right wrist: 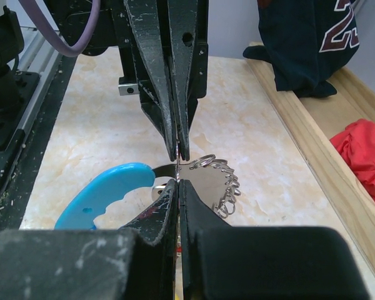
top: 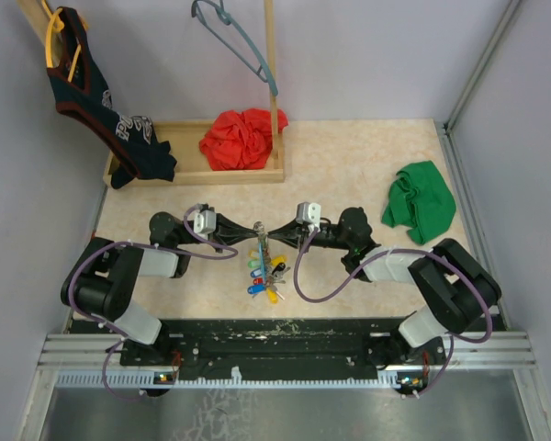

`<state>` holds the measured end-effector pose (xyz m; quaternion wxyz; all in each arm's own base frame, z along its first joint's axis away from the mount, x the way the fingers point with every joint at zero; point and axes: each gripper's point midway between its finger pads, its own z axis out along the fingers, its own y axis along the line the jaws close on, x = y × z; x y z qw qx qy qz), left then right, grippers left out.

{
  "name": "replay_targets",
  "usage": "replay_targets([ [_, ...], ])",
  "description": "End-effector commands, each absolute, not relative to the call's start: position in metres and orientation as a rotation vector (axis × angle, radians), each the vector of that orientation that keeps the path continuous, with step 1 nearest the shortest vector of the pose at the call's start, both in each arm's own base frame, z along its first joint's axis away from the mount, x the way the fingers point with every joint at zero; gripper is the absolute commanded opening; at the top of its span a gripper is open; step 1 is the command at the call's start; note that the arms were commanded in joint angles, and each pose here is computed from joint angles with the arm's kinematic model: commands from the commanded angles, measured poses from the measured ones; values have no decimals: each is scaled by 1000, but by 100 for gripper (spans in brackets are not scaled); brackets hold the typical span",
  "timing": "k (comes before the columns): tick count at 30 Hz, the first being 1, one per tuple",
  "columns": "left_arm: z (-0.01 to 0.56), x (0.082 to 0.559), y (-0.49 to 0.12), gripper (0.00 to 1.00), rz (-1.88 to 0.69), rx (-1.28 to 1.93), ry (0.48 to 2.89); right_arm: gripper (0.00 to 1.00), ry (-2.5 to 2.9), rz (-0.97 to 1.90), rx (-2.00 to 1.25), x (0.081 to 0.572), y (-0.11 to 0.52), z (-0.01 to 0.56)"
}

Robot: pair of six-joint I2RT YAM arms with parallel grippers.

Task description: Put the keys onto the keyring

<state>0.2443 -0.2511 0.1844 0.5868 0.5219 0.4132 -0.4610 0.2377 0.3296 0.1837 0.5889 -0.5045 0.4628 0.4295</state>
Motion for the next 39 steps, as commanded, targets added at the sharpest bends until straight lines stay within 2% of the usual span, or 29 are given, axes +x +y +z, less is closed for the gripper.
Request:
replay_targets([
  [1, 226, 236, -250, 0, -919, 1264, 692, 0, 999, 1005, -1163, 236, 336, 204],
  [39, 230, 234, -251, 0, -910, 1239, 689, 0, 1090, 938, -1074, 248, 324, 196],
])
